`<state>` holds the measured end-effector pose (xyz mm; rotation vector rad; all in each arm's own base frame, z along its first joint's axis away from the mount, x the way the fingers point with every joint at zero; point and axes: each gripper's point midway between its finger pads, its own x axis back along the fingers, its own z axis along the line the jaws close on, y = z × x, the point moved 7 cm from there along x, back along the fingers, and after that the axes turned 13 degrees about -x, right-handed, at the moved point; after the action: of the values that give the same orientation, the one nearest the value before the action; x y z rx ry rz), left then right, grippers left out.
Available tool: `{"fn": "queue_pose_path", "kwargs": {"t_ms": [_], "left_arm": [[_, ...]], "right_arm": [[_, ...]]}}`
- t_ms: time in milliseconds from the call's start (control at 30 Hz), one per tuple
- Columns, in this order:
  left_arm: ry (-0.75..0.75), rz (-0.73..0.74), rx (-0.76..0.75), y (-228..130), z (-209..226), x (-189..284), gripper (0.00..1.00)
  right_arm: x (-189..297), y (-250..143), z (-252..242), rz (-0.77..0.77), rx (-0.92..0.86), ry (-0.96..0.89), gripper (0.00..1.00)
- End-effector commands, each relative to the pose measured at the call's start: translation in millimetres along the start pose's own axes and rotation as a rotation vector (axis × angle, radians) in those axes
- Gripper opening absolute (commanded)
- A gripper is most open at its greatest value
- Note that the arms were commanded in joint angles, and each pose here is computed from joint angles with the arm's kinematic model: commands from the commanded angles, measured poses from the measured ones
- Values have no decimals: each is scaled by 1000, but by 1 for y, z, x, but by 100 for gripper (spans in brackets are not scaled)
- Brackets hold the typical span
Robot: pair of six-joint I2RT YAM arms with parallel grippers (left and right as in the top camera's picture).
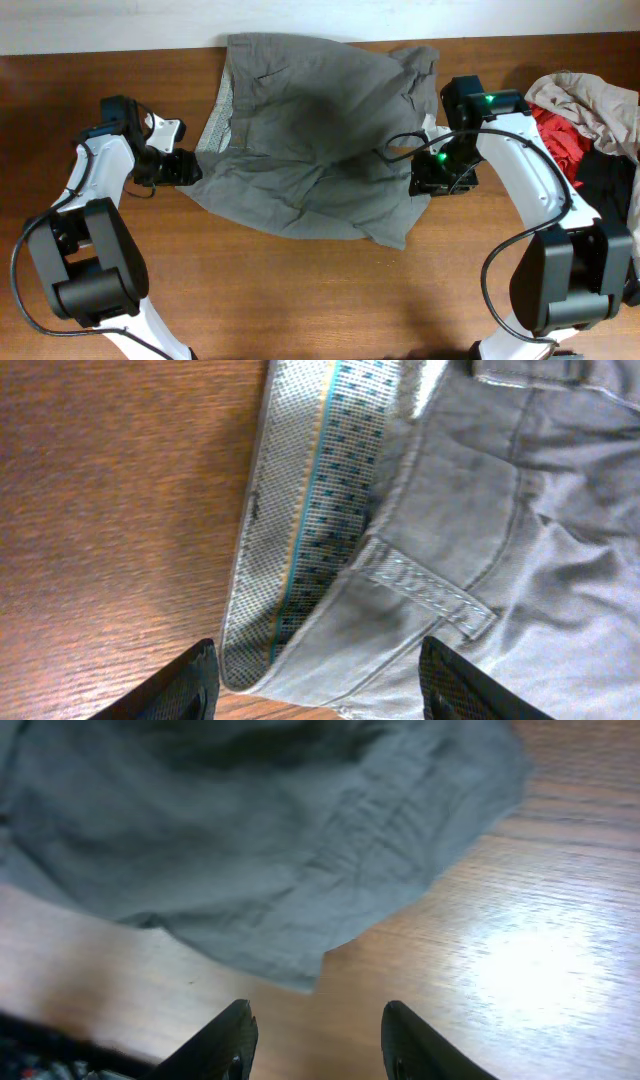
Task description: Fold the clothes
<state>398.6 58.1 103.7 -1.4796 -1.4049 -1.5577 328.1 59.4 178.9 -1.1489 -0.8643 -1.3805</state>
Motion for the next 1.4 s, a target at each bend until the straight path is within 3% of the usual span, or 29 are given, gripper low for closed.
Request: {"fn": "queue_pose_path", "kwargs": {"t_ms": [0,100,167,400,600,900,967,1000,1033,1133,1367], "left_arm": [[-26,-46,-70,4,-5,10,64],[-23,-49,-98,4,-4,10,64],[-23,-49,-116,4,-4,10,64],[-29,-52,-121,4,-5,10,38],[-30,-53,-121,5,-5,10,27],[-30,-53,-120,5,-5,10,27],[-36,-57,-121,5,-6,10,27],[-37,-58,-121,5,-6,10,27],[-38,-58,-121,5,-6,10,26],[-38,-58,-121,5,-6,10,26],[-36,-61,-122,6,-6,10,19]], "right_arm": [[24,-12,14,-47,51,69,47],[29,-22,21,-49,73,62,50],[26,-28,22,-28,62,49,59],[-30,-49,3,90,-66,-5,70],[-82,-67,-5,148,-82,107,71],[-109,-60,-1,85,-101,251,73],[-111,-53,1,37,-91,271,64],[-111,-49,2,18,-82,278,53],[-111,-47,3,5,-76,283,36],[-108,-46,2,4,-82,281,6],[-51,-49,-25,43,-118,-7,4]]}}
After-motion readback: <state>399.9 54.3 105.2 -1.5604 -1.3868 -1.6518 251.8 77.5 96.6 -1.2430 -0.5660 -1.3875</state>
